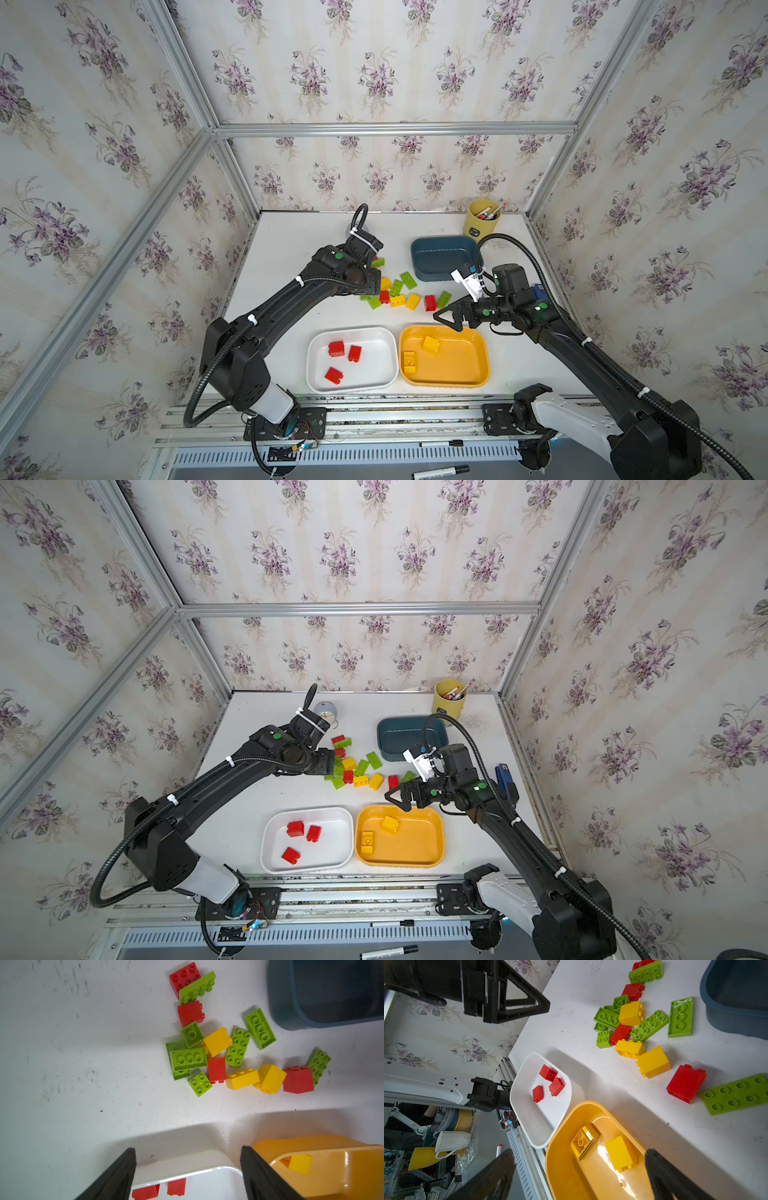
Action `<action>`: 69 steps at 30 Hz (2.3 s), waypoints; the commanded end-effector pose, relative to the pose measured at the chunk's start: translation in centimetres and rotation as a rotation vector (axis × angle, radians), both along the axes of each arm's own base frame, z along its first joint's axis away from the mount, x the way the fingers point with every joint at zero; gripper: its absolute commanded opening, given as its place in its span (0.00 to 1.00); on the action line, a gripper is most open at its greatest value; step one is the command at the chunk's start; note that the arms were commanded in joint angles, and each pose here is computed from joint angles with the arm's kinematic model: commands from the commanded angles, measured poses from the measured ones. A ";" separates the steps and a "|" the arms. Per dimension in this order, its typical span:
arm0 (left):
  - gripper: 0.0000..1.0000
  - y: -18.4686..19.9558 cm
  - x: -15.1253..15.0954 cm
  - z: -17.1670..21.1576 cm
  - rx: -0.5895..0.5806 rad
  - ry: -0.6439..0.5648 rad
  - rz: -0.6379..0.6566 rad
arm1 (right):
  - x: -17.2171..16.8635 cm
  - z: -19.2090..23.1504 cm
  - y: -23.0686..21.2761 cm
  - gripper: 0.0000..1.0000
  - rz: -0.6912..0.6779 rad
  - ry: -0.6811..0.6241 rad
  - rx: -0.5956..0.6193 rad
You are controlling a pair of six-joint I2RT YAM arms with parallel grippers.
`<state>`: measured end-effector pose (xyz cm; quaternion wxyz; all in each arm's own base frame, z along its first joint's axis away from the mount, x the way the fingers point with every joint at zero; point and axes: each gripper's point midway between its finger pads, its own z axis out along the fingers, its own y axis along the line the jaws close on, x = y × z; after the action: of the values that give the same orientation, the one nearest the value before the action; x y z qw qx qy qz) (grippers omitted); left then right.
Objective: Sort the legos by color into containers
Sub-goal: 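Carry the red brick with the left gripper into the white tray and release, then move the left gripper over a yellow brick in the pile and lower, then close the left gripper on a green 2x4 brick and lift it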
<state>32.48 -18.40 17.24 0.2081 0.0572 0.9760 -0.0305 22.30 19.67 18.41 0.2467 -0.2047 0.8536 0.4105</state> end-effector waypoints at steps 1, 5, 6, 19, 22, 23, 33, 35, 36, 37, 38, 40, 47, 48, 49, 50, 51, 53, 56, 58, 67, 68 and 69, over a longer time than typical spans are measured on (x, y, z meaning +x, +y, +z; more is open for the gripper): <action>0.81 -1.6 1.0 -0.4 0.078 -0.015 -0.318 | 0.5 0.7 0.1 1.00 0.006 -0.039 0.004; 0.81 -2.5 2.3 -1.1 0.123 -0.013 -0.566 | 0.4 0.6 0.1 1.00 0.007 -0.037 0.001; 0.81 -3.0 2.4 -1.3 0.113 -0.011 -0.628 | 0.3 0.6 0.1 1.00 0.006 -0.036 -0.001; 0.77 -0.8 4.8 -8.1 0.315 0.081 -0.896 | -0.3 -0.1 -0.4 1.00 -0.003 -0.017 -0.024; 0.77 -0.9 5.7 -8.9 0.331 0.082 -0.913 | -0.3 -0.1 -0.4 1.00 -0.002 -0.014 -0.030; 0.76 -0.9 5.9 -9.2 0.335 0.088 -0.921 | -0.3 -0.2 -0.5 1.00 -0.002 -0.014 -0.033; 0.71 -0.7 6.1 -11.9 0.360 0.147 -0.963 | -0.2 -0.6 -0.5 1.00 -0.001 0.000 -0.046; 0.68 -0.5 6.2 -12.2 0.369 0.153 -0.964 | -0.2 -0.5 -0.5 1.00 -0.002 -0.001 -0.047; 0.66 -0.6 6.2 -12.2 0.363 0.151 -0.963 | -0.1 -0.5 -0.5 1.00 -0.003 -0.001 -0.047; 0.65 -0.8 6.2 -12.3 0.355 0.149 -0.963 | -0.1 -0.5 -0.5 1.00 -0.001 -0.001 -0.048; 0.64 -0.8 6.2 -12.5 0.354 0.153 -0.965 | -0.1 -0.5 -0.5 1.00 0.000 0.001 -0.048; 0.62 -0.7 6.2 -12.9 0.361 0.164 -0.970 | 0.0 -0.6 -0.4 1.00 0.000 0.003 -0.047; 0.56 -0.8 6.5 -13.6 0.358 0.174 -0.973 | 0.0 -0.6 -0.4 1.00 0.001 0.004 -0.047; 0.53 -0.8 6.5 -13.7 0.360 0.177 -0.973 | 0.0 -0.5 -0.4 1.00 0.001 0.005 -0.048; 0.49 -0.8 6.5 -13.7 0.360 0.177 -0.972 | 0.0 -0.5 -0.4 1.00 0.001 0.003 -0.047; 0.47 -0.9 6.6 -13.7 0.356 0.174 -0.972 | 0.0 -0.4 -0.4 1.00 0.001 0.002 -0.047; 0.45 -1.0 6.6 -13.6 0.353 0.172 -0.970 | 0.1 -0.3 -0.4 1.00 0.000 0.000 -0.047; 0.42 -1.1 6.7 -13.7 0.349 0.171 -0.973 | 0.2 -0.3 -0.4 1.00 0.001 0.000 -0.047; 0.38 -1.2 6.6 -14.0 0.343 0.179 -0.975 | 0.2 -0.3 -0.3 1.00 0.005 0.000 -0.047; 0.35 -1.1 6.5 -14.1 0.346 0.182 -0.977 | 0.3 -0.2 -0.3 1.00 0.005 -0.002 -0.048; 0.29 -1.1 6.9 -12.2 0.354 0.142 -0.941 | 0.4 -0.2 -0.3 1.00 0.003 -0.003 -0.048; 0.29 -1.1 6.9 -11.6 0.353 0.130 -0.933 | 0.4 -0.2 -0.3 1.00 0.006 -0.004 -0.049; 0.29 -1.0 6.9 -11.0 0.351 0.120 -0.926 | 0.4 -0.2 -0.3 1.00 0.005 -0.004 -0.049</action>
<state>39.27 -19.30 4.77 0.0882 0.5206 0.8482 0.0414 22.40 19.27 17.59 0.2305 -0.2049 0.8673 0.3907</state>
